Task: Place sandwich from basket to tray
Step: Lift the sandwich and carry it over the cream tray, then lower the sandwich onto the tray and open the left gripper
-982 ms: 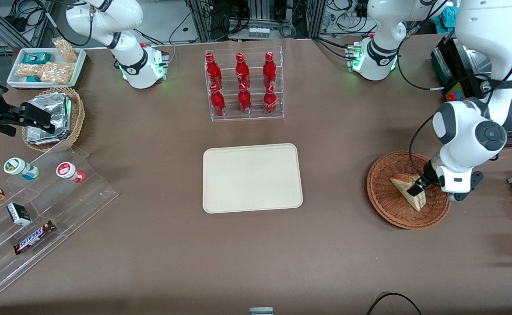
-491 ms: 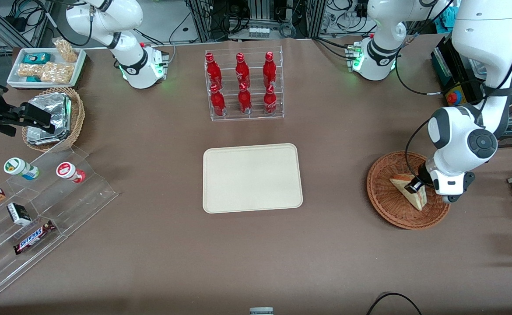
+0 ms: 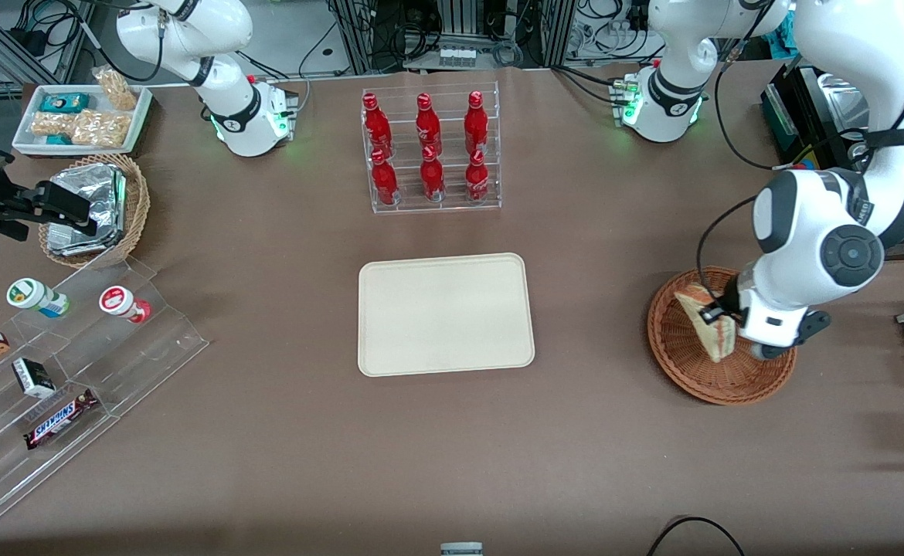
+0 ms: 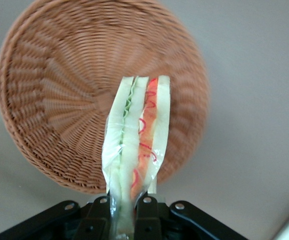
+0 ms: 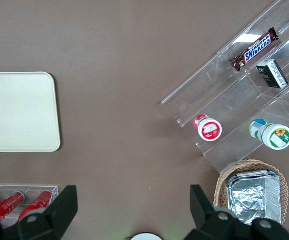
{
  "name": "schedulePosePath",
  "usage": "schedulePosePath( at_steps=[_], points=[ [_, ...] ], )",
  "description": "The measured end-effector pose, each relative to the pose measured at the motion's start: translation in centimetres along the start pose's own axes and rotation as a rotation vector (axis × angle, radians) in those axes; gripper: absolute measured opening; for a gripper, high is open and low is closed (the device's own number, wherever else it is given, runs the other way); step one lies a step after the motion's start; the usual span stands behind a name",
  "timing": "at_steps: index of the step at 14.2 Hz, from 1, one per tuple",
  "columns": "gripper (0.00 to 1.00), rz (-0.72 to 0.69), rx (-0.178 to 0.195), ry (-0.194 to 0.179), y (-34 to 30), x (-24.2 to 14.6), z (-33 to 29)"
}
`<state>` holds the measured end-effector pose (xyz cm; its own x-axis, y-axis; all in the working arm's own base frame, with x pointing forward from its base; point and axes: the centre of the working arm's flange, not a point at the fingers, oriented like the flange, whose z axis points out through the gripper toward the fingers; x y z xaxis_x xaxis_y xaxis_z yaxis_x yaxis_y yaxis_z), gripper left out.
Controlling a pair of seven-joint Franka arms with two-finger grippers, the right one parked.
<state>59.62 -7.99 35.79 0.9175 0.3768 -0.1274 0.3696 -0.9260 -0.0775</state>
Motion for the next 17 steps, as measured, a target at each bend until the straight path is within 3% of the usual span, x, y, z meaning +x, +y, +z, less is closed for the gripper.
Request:
schedulePosePath(
  at_steps=[5, 7, 12, 17],
  points=[
    [0.15, 0.230, -0.032, -0.027, 12.6, -4.2, 0.7],
    [0.15, 0.300, -0.047, -0.014, 17.8, -7.4, 2.1],
    [0.15, 0.307, -0.076, 0.020, 29.6, -15.5, 5.0],
    [0.15, 0.295, -0.110, 0.030, 36.8, -19.3, 7.2]
  ],
)
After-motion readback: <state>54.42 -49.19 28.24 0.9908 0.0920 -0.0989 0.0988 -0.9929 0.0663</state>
